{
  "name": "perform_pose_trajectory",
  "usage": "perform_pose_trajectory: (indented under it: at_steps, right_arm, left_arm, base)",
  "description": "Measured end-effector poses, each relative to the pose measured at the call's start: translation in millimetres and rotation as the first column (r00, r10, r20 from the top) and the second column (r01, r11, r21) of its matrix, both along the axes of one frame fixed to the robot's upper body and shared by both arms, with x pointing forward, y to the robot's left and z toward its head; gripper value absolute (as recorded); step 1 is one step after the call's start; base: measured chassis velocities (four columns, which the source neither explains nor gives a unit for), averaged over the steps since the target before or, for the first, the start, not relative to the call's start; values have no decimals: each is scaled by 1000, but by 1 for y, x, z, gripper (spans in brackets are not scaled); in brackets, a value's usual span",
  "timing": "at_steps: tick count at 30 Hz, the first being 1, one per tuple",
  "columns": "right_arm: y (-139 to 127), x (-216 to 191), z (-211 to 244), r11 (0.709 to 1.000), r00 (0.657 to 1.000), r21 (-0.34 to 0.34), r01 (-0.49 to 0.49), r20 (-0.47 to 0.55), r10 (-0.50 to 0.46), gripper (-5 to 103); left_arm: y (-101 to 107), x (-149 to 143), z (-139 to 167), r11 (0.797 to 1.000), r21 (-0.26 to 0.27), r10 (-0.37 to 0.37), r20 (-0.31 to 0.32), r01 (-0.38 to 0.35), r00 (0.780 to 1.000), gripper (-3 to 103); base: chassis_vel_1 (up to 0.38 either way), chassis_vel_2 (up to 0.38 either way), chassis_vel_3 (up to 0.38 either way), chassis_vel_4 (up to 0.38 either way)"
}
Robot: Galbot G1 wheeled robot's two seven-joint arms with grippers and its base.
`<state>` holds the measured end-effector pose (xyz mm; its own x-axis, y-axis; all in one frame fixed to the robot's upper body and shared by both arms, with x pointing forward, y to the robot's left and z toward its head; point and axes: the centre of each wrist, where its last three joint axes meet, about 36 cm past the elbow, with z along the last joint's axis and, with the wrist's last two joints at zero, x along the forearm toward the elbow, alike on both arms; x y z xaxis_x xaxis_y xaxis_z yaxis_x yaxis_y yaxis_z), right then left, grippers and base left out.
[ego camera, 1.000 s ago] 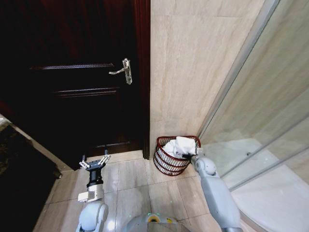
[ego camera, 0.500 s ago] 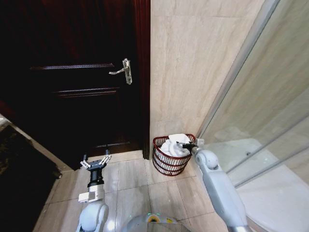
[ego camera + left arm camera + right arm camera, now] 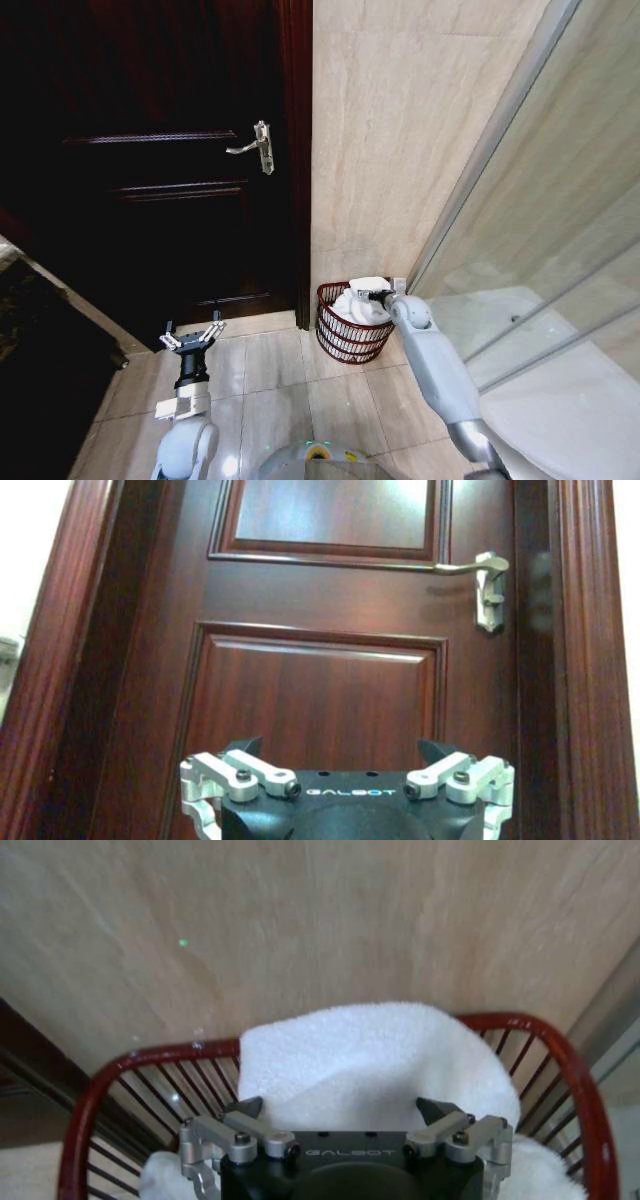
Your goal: Discard the used towel into the hamper.
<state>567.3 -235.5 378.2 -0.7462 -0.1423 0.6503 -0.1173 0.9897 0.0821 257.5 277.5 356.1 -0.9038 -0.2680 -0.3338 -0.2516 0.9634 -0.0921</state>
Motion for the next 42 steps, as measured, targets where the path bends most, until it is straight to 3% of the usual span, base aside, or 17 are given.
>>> perform_pose_trajectory:
  at_steps: [25, 33, 42]
  right_arm:
    - [-24, -9, -69, 997, 989, 40, 69, -137, -63, 100]
    - [-30, -31, -43, 998, 997, 39, 45, -56, -43, 100]
    - [-32, -77, -2, 1000, 993, 23, 7, 120, -9, 100]
  left_arm:
    - [-1, -4, 0, 1000, -5, 27, 1, -27, 1000, 100]
    - [-8, -1, 3, 1000, -3, 15, 3, -15, 1000, 100]
    - [-13, 3, 9, 1000, -10, 14, 9, -14, 1000, 100]
  base:
    - [0, 0, 0, 0]
    - [0, 0, 0, 0]
    - [0, 0, 0, 0]
